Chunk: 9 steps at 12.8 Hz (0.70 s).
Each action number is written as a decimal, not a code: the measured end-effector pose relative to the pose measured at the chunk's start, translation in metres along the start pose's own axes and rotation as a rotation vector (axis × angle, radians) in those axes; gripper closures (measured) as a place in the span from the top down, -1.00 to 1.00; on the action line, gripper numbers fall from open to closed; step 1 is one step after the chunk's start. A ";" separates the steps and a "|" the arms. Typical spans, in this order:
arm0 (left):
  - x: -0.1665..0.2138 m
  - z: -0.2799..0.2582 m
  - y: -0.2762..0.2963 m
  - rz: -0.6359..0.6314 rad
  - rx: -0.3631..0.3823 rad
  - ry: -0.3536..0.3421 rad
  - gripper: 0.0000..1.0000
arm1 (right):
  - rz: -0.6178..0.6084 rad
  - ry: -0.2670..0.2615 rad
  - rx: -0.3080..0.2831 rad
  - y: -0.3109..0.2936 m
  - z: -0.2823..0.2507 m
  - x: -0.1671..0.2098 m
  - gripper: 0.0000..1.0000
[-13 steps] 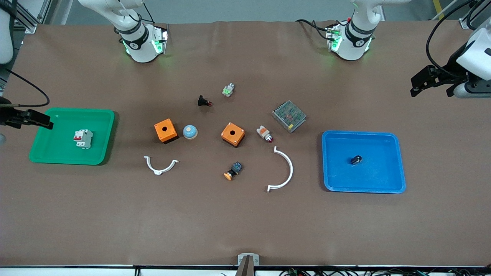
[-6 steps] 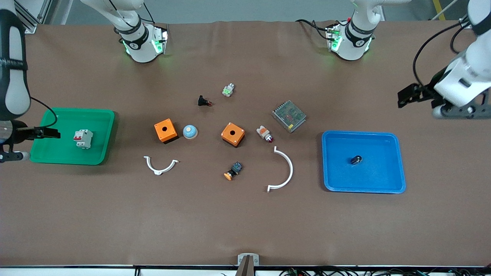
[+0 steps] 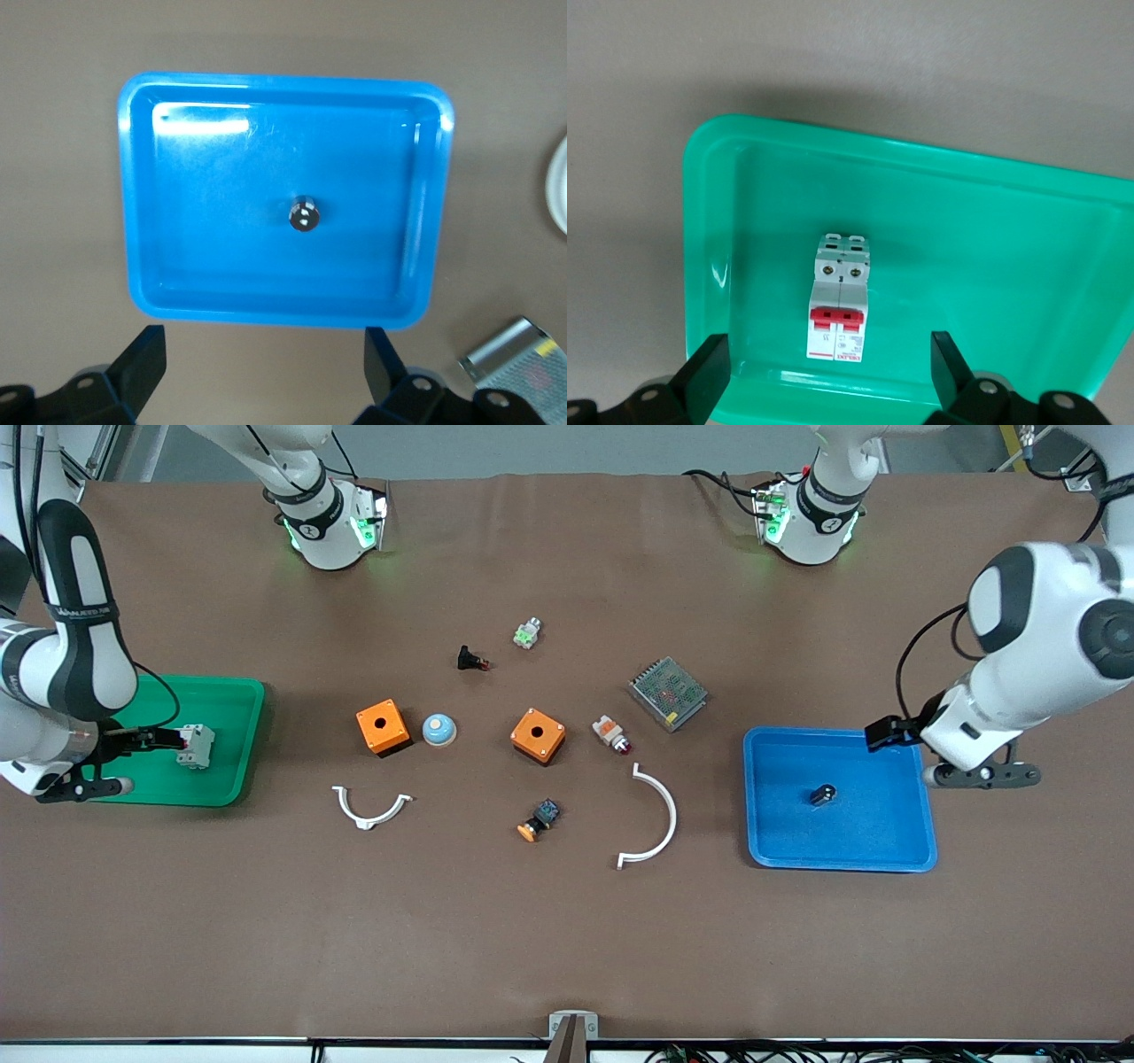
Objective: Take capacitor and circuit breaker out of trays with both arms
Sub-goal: 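Reach the right gripper to the breaker while the left gripper reaches the capacitor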
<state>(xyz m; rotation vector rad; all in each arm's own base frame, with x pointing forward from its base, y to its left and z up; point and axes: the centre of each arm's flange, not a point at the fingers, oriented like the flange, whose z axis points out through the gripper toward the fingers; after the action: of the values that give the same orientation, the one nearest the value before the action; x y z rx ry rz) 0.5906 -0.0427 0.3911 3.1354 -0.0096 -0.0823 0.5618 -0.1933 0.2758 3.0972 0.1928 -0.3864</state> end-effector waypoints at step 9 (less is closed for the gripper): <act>0.015 0.152 0.004 -0.015 -0.035 0.011 0.46 | -0.013 -0.011 0.002 0.009 0.048 0.001 1.00</act>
<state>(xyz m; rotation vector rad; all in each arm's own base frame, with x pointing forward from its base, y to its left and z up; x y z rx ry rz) 0.5978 -0.0473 0.2387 3.1008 0.0156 -0.0640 0.5525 -0.2032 0.2288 3.0966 0.2127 -0.4037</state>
